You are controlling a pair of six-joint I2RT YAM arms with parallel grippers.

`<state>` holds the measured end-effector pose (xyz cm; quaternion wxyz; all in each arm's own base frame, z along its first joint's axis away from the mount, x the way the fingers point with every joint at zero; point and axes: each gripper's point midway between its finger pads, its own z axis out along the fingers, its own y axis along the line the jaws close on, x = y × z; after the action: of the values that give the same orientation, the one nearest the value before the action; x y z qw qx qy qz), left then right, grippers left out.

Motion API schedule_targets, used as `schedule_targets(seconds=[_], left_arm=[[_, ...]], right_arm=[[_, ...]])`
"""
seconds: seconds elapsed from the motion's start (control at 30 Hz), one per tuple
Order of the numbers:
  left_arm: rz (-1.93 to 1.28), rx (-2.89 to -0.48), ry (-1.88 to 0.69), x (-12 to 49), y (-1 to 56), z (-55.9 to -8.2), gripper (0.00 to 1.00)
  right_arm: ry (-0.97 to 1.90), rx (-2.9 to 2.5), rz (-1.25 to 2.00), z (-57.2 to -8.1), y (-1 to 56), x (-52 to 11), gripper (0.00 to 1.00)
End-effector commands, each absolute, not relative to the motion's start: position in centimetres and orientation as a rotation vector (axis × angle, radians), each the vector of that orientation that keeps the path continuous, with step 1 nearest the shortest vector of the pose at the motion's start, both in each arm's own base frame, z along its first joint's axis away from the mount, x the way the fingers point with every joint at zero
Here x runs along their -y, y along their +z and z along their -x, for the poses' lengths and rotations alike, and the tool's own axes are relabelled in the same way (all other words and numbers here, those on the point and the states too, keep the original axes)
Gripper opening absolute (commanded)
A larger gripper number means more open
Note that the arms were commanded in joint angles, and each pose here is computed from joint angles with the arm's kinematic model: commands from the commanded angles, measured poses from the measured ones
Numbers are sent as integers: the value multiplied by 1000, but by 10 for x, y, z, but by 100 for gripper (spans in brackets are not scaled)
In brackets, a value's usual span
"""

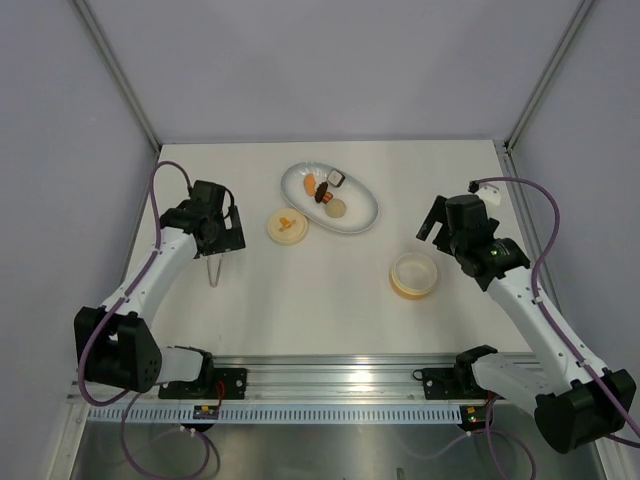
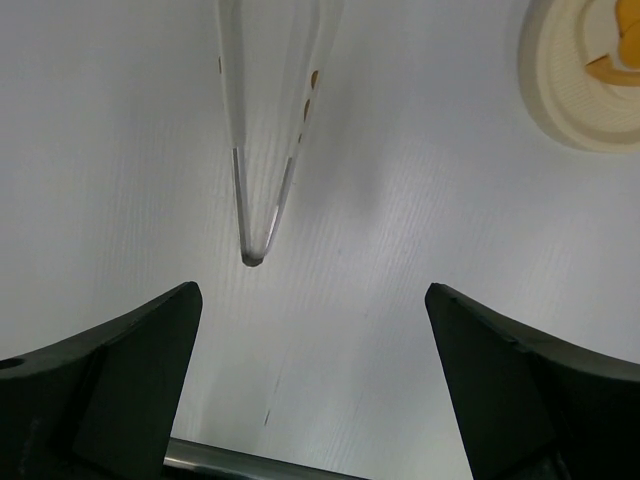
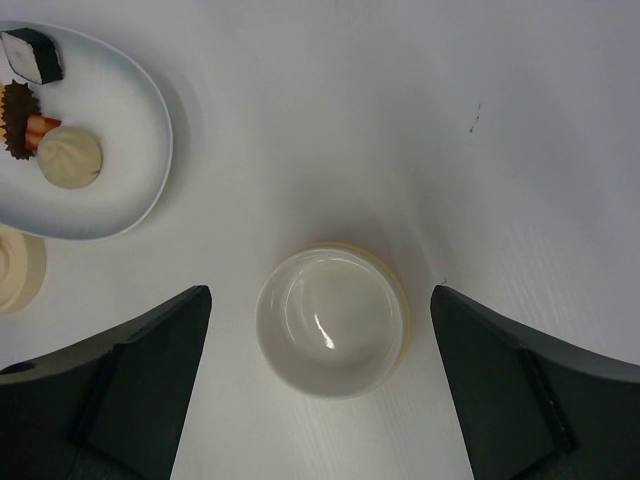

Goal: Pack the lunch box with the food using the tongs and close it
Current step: Pick up the clamp at the center of the board.

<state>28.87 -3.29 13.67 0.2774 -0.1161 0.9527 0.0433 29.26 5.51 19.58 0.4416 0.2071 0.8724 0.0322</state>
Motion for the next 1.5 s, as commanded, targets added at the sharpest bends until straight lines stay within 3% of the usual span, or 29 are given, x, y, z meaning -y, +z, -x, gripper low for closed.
schedule_targets(seconds=[0.0, 0.53, 0.97, 1.13, 1.3, 1.47], left_arm=[[342, -2577, 113, 25, 133, -294, 99], [483, -2779, 20, 6, 50, -306, 96], [494, -2828, 81, -4, 23, -328, 76], [464, -2822, -42, 11, 17, -337, 68], [411, -2788, -228, 35, 24, -345, 68], [421, -2796, -114, 21, 25, -345, 75]], right_arm=[[167, -2157, -476, -299, 204, -68, 99], [231, -2136, -435, -308, 220, -80, 99], [248, -2163, -416, -321, 212, -89, 100], [244, -2166, -421, -322, 211, -89, 100], [248, -2166, -436, -323, 210, -89, 99], [263, -2182, -445, -321, 206, -92, 100]])
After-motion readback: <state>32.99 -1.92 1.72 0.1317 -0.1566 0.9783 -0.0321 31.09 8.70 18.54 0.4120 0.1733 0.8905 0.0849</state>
